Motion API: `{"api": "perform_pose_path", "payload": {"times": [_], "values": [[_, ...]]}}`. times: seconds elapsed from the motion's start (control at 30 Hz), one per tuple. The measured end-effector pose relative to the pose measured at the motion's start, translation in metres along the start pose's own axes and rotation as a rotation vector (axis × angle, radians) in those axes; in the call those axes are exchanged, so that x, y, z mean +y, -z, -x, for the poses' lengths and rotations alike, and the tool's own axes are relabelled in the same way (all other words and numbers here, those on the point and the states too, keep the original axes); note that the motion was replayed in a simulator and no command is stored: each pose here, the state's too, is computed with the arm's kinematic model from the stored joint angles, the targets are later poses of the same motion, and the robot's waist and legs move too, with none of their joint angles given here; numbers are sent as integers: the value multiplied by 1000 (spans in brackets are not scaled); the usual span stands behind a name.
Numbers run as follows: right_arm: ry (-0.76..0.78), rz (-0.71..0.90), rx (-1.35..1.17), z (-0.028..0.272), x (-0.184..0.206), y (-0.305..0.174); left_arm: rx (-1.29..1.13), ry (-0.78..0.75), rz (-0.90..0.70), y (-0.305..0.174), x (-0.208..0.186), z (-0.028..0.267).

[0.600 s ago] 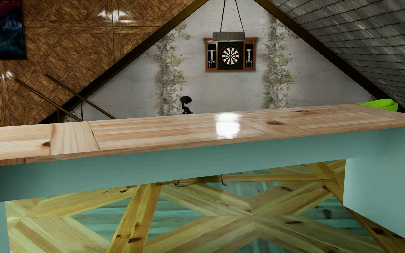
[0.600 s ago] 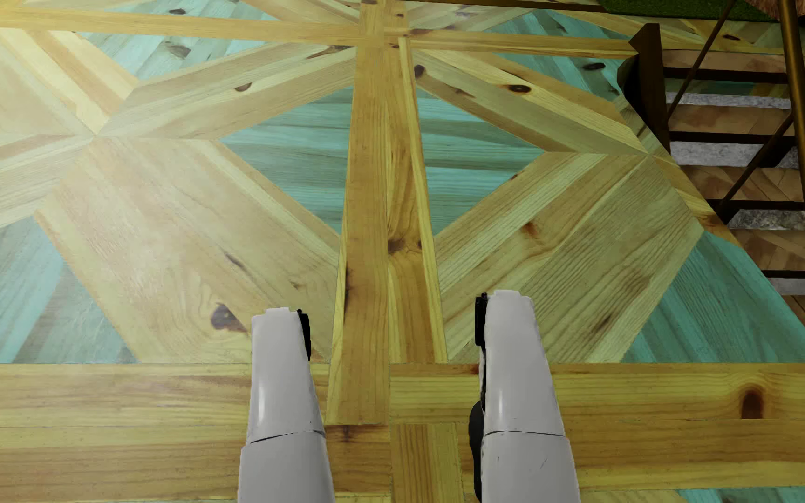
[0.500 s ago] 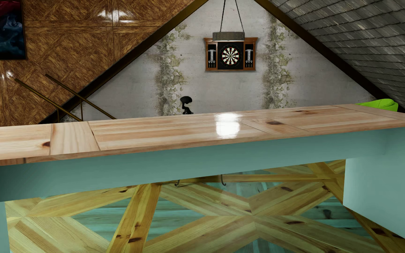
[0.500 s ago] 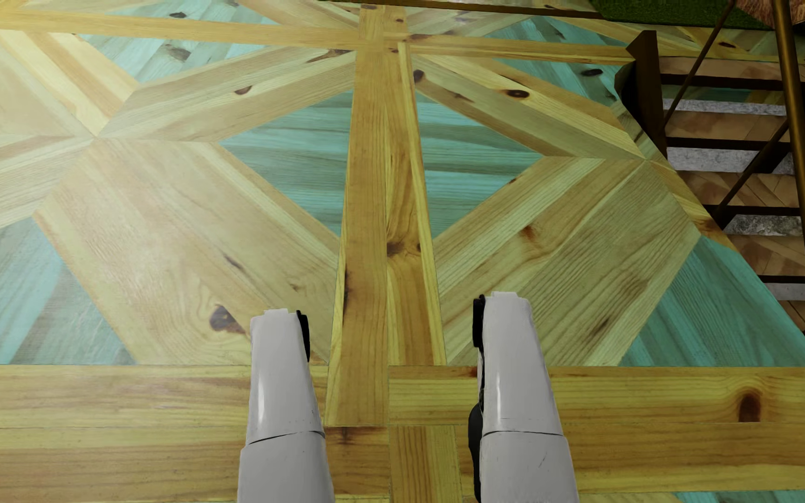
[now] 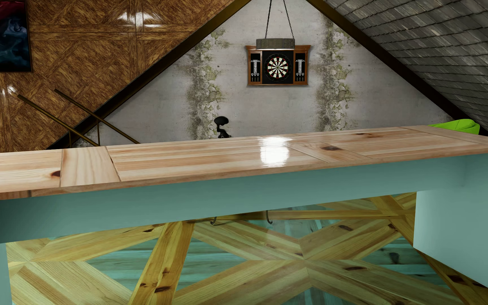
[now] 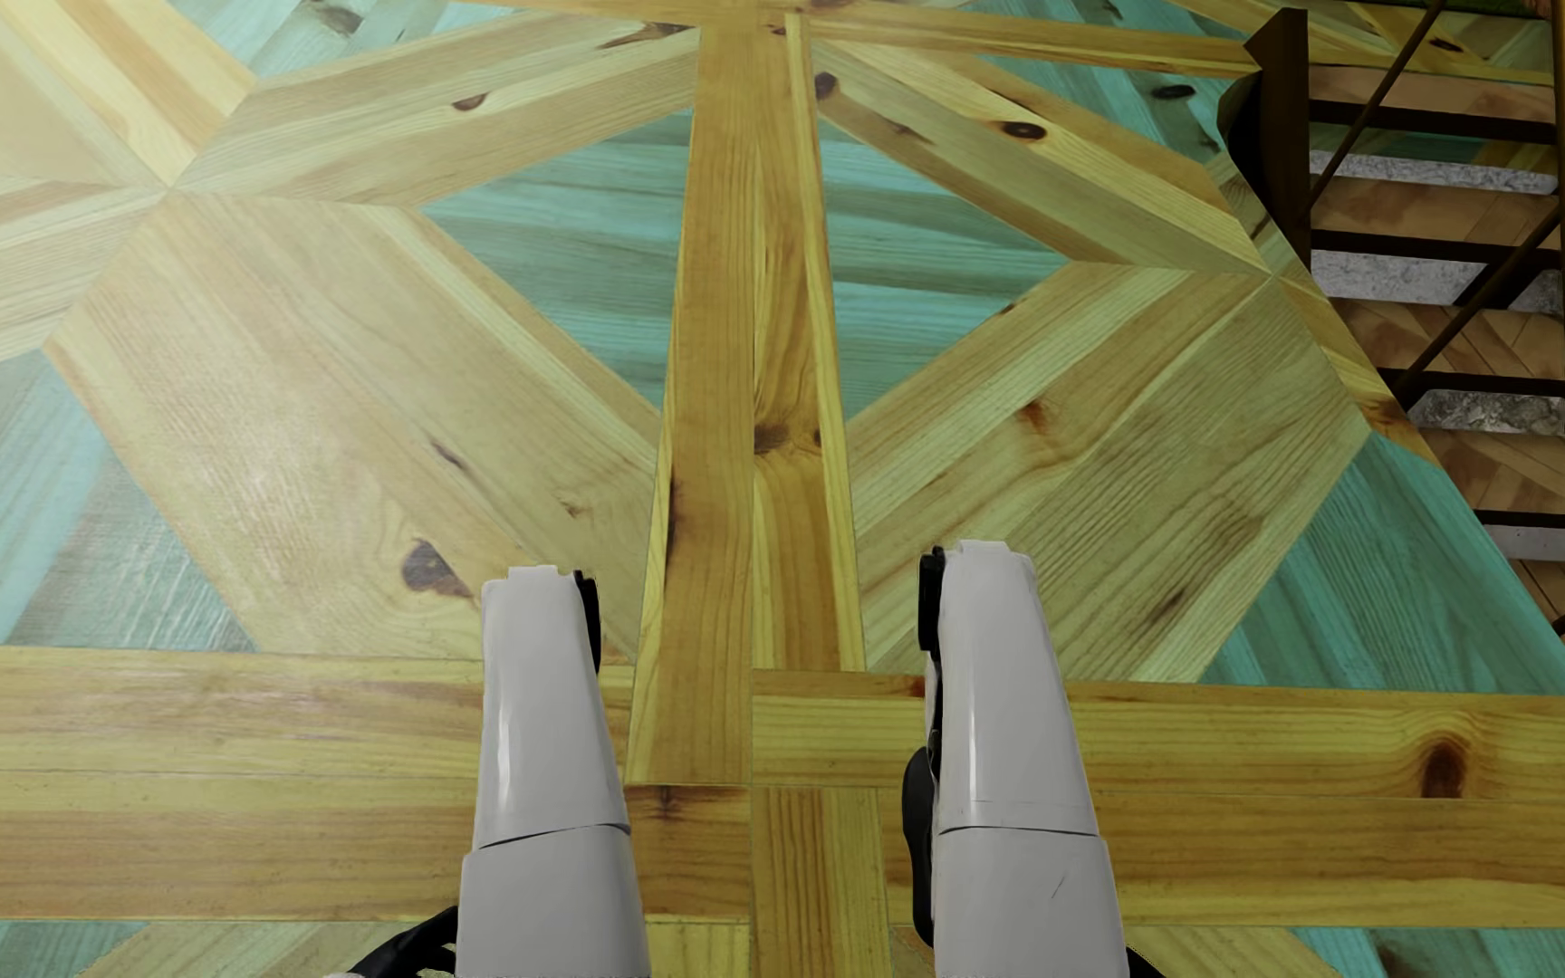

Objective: Get up from the leather chair

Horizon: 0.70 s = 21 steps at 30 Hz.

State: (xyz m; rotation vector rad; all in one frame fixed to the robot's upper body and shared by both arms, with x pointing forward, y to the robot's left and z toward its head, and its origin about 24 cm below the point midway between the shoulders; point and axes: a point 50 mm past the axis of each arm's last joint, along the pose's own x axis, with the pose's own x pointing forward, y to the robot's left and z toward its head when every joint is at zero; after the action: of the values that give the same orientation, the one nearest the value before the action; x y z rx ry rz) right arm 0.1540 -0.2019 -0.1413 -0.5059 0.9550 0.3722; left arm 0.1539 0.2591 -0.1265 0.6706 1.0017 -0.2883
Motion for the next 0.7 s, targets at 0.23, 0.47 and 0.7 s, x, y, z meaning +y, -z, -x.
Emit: {"api": "perform_pose_path", "payload": {"times": [0.23, 0.47, 0.7], "values": [[230, -99, -264, 19, -53, -42, -313, -200, 60, -36, 52, 35], [930, -20, -1317, 191, -135, -190, -1185, -915, -218, -176, 109, 172], [438, 983, -1753, 287, -69, -306, -1769, -428, -1281, -310, 32, 256]]}}
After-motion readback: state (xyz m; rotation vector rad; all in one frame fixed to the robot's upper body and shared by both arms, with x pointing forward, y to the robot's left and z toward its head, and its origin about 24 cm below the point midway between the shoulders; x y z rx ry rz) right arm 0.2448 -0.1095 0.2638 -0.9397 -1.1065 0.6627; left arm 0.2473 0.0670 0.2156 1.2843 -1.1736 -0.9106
